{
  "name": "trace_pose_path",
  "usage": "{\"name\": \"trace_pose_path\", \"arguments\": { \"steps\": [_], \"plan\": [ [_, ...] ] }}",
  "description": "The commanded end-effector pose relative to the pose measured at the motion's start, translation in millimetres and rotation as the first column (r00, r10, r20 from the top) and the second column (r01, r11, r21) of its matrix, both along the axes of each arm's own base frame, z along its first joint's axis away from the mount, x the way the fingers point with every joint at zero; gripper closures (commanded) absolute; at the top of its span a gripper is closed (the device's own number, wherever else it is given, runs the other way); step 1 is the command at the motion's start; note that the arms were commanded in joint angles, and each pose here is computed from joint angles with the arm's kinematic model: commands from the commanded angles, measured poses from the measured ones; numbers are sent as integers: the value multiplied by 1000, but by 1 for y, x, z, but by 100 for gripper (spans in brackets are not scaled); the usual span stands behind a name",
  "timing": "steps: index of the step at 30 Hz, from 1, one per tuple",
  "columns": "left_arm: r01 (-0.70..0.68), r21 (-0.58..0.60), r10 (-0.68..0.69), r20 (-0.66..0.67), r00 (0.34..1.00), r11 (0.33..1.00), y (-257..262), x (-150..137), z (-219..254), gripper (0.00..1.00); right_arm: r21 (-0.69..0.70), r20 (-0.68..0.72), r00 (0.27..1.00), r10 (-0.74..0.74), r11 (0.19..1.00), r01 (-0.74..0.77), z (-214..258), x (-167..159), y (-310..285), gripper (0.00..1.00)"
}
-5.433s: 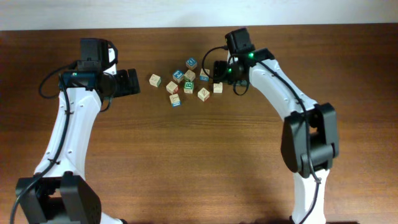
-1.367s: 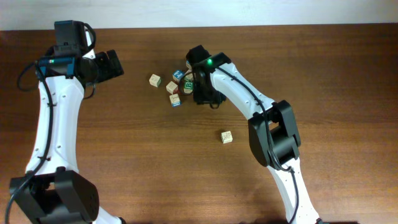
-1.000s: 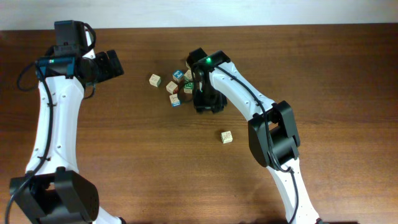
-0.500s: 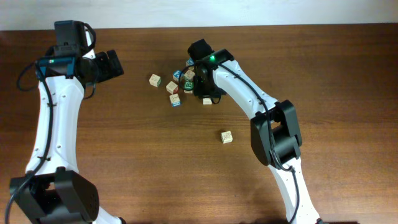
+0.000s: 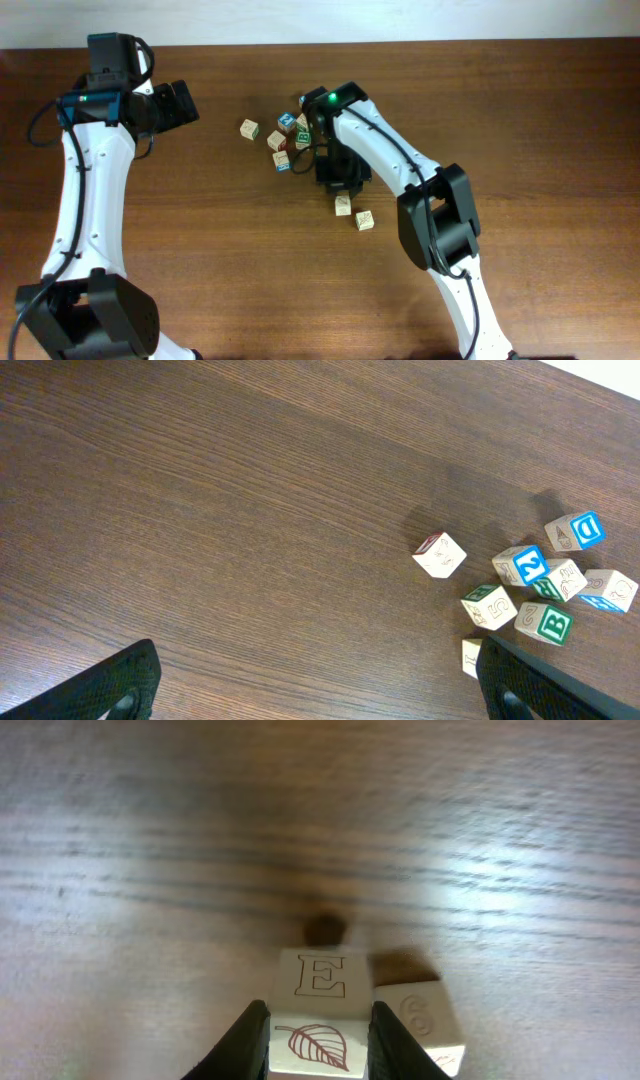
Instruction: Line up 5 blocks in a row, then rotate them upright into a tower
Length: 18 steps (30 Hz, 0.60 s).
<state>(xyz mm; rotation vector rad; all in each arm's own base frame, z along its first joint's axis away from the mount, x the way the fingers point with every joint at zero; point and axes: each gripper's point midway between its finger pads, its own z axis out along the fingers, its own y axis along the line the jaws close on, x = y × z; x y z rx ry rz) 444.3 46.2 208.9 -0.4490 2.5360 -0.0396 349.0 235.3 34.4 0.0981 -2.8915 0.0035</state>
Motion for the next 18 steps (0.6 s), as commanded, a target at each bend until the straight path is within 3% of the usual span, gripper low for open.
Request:
{"name": "trace_pose_path", "arguments": {
  "steps": [1, 6, 10, 14, 18],
  "plan": [
    [-16, 5, 16, 14, 1000, 1000, 3, 2, 6, 1, -5, -18, 998, 62, 998, -62, 1, -15, 15, 74],
    [-16, 5, 16, 14, 1000, 1000, 3, 2, 6, 1, -44, -6, 990, 139, 989, -139, 1, -17, 10, 75],
    [-16, 5, 16, 14, 1000, 1000, 3, 2, 6, 1, -83, 26, 988, 155, 985, -153, 6, -17, 10, 85],
    [-16, 5, 16, 14, 1000, 1000, 3, 2, 6, 1, -172, 159, 966, 204, 969, -177, 35, -17, 20, 85],
    [-16, 5, 16, 14, 1000, 1000, 3, 2, 6, 1, -166, 170, 964, 202, 971, -174, 38, -18, 21, 85]
  ]
}}
